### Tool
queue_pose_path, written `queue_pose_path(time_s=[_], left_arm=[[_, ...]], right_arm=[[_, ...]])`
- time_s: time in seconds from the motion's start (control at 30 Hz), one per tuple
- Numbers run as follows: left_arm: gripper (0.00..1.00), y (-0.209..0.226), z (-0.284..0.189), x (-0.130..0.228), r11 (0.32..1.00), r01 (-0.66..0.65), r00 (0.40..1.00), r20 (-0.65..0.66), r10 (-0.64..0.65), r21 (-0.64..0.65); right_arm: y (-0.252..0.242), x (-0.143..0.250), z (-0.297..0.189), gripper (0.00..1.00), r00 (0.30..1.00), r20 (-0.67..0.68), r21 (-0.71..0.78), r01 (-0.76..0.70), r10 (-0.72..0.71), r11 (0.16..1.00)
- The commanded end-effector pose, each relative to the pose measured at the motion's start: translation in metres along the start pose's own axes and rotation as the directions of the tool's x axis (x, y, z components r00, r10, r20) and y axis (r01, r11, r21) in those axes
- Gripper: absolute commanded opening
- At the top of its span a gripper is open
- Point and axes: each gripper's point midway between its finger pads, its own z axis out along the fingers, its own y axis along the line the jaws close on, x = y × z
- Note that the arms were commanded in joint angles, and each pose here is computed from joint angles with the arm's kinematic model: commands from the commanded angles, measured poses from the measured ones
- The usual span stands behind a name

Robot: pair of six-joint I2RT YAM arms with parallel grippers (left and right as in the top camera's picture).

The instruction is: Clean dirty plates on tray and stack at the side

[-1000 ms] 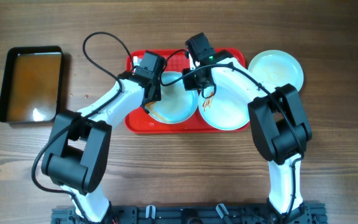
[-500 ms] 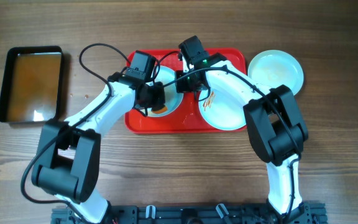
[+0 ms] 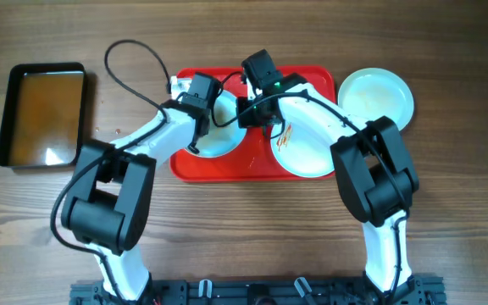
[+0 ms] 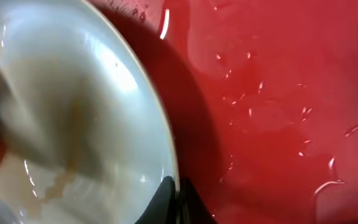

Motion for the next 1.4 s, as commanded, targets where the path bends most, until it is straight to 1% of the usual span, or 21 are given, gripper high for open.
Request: queue_pose_path(time_s=[0.0, 0.07, 0.17, 0.2, 0.27, 0.33, 0.43, 0.57, 0.63, 0.67, 0.7, 0.77, 0.9, 0.97, 1.03, 1.1, 1.2, 1.23, 1.27, 1.33, 1.37], left_arm=[[0.04, 0.055, -0.001, -0.033, 0.943, -0.070, 0.984, 0.131, 0.118, -0.326], [0.04, 0.045, -0.016, -0.055, 0.970, -0.013, 0.982, 0.181, 0.058, -0.242], [0.04, 0.034, -0.056, -0.077, 0.986, 0.163, 0.964, 0.206, -0.166, 0.029], [0.04, 0.032, -0.075, -0.076, 0.945, 0.248, 0.954, 0.116, -0.277, 0.211], [0.04, 0.047, -0.098, -0.057, 0.866, 0.335, 0.940, -0.073, -0.332, 0.370], [0.04, 0.070, -0.113, -0.036, 0.814, 0.409, 0.912, -0.211, -0.351, 0.413], [0.04, 0.110, -0.114, -0.015, 0.799, 0.497, 0.863, -0.292, -0.412, 0.340], [0.04, 0.129, -0.107, -0.007, 0.788, 0.542, 0.832, -0.321, -0.453, 0.293], [0.04, 0.128, -0.107, -0.007, 0.783, 0.549, 0.827, -0.326, -0.458, 0.293], [0.04, 0.126, -0.108, -0.007, 0.779, 0.550, 0.826, -0.333, -0.454, 0.302], [0.04, 0.122, -0.110, -0.007, 0.769, 0.553, 0.825, -0.346, -0.448, 0.322], [0.04, 0.116, -0.113, -0.008, 0.752, 0.557, 0.822, -0.363, -0.439, 0.352], [0.04, 0.116, -0.113, -0.006, 0.754, 0.557, 0.821, -0.367, -0.437, 0.349], [0.04, 0.116, -0.113, -0.006, 0.754, 0.557, 0.821, -0.368, -0.437, 0.349], [0.04, 0.116, -0.113, -0.006, 0.754, 0.557, 0.821, -0.368, -0.437, 0.349], [0.04, 0.116, -0.113, -0.005, 0.754, 0.557, 0.820, -0.370, -0.436, 0.347], [0.04, 0.116, -0.113, -0.005, 0.754, 0.557, 0.820, -0.370, -0.436, 0.347], [0.04, 0.116, -0.113, -0.005, 0.754, 0.557, 0.820, -0.370, -0.436, 0.347], [0.04, 0.116, -0.113, -0.005, 0.754, 0.557, 0.821, -0.370, -0.436, 0.347], [0.04, 0.116, -0.113, -0.005, 0.754, 0.557, 0.821, -0.370, -0.436, 0.347], [0.04, 0.116, -0.113, -0.005, 0.754, 0.557, 0.821, -0.369, -0.436, 0.347]], right_arm=[[-0.020, 0.005, 0.008, 0.04, 1.000, -0.017, 0.064, -0.014, 0.015, 0.998], [-0.020, 0.005, 0.008, 0.04, 1.000, -0.016, 0.064, -0.014, 0.015, 0.998], [-0.018, 0.001, 0.007, 0.04, 1.000, -0.005, 0.057, 0.015, -0.015, 0.998], [-0.015, -0.004, 0.002, 0.04, 0.999, 0.010, 0.052, 0.047, -0.048, 0.998], [-0.005, -0.019, -0.015, 0.04, 0.992, 0.054, 0.040, 0.115, -0.117, 0.993], [0.000, -0.039, -0.041, 0.04, 0.974, 0.115, 0.077, 0.187, -0.195, 0.979], [-0.005, -0.072, -0.099, 0.04, 0.911, 0.220, 0.304, 0.275, -0.348, 0.912], [0.006, -0.085, -0.182, 0.04, 0.793, 0.271, 0.620, 0.290, -0.545, 0.729], [0.024, -0.089, -0.219, 0.04, 0.701, 0.217, 0.775, 0.299, -0.679, 0.557], [0.028, -0.090, -0.228, 0.04, 0.674, 0.177, 0.820, 0.302, -0.717, 0.486], [0.033, -0.092, -0.245, 0.04, 0.642, 0.104, 0.891, 0.278, -0.760, 0.358], [0.051, -0.095, -0.278, 0.04, 0.607, 0.034, 0.962, 0.195, -0.794, 0.189], [0.090, -0.095, -0.297, 0.04, 0.527, -0.028, 0.979, 0.185, -0.850, 0.082], [0.094, -0.093, -0.296, 0.04, 0.526, 0.007, 0.979, 0.170, -0.851, 0.113], [0.089, -0.095, -0.296, 0.04, 0.548, 0.093, 0.975, 0.119, -0.831, 0.188], [0.073, -0.097, -0.293, 0.04, 0.589, 0.192, 0.959, 0.058, -0.785, 0.278], [0.040, -0.094, -0.276, 0.04, 0.660, 0.274, 0.923, 0.025, -0.699, 0.385], [0.026, -0.092, -0.267, 0.04, 0.691, 0.311, 0.896, 0.017, -0.653, 0.445], [0.010, -0.091, -0.249, 0.04, 0.733, 0.345, 0.842, 0.035, -0.586, 0.539], [-0.007, -0.084, -0.209, 0.04, 0.826, 0.392, 0.629, 0.081, -0.405, 0.773], [-0.013, -0.082, -0.196, 0.04, 0.864, 0.397, 0.516, 0.070, -0.311, 0.854]])
